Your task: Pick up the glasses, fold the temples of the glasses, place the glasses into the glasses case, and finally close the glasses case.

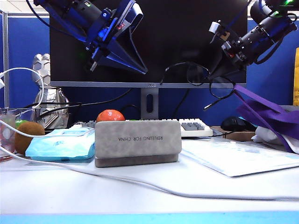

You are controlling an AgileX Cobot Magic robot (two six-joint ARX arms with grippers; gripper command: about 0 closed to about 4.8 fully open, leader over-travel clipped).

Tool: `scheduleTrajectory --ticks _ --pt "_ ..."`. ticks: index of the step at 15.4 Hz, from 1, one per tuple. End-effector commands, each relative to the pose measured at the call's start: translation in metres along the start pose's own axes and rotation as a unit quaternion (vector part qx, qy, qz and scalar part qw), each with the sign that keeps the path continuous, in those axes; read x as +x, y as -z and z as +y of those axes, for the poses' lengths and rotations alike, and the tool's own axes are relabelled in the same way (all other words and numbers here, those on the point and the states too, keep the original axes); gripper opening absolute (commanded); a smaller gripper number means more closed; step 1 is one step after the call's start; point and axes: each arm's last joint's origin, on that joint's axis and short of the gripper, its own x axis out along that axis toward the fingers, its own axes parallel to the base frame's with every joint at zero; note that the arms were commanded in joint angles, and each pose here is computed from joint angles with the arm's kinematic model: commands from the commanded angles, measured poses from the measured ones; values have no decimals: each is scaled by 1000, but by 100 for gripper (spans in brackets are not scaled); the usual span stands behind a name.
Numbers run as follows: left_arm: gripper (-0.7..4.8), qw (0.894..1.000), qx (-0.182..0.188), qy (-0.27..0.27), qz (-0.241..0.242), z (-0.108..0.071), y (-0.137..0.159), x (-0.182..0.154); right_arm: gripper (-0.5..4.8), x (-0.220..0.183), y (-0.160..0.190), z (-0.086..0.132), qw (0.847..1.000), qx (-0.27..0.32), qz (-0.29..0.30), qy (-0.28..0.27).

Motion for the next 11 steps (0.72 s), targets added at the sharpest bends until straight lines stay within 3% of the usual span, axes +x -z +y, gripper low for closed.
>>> scheduleTrajectory --ticks 1,5,8,11 --pt "16 1000 6 4 -5 -1 -2 -1 2 -4 -6 3 997 -67 18 37" --pt "16 1000 8 4 -6 -1 -2 -1 2 -5 6 3 977 -137 128 97" --pt "16 1000 16 4 -14 -1 -4 -1 2 -6 4 -2 957 -204 151 142" --pt "16 1000 17 4 -15 -1 -4 -1 2 -7 -6 -9 937 -248 135 207"
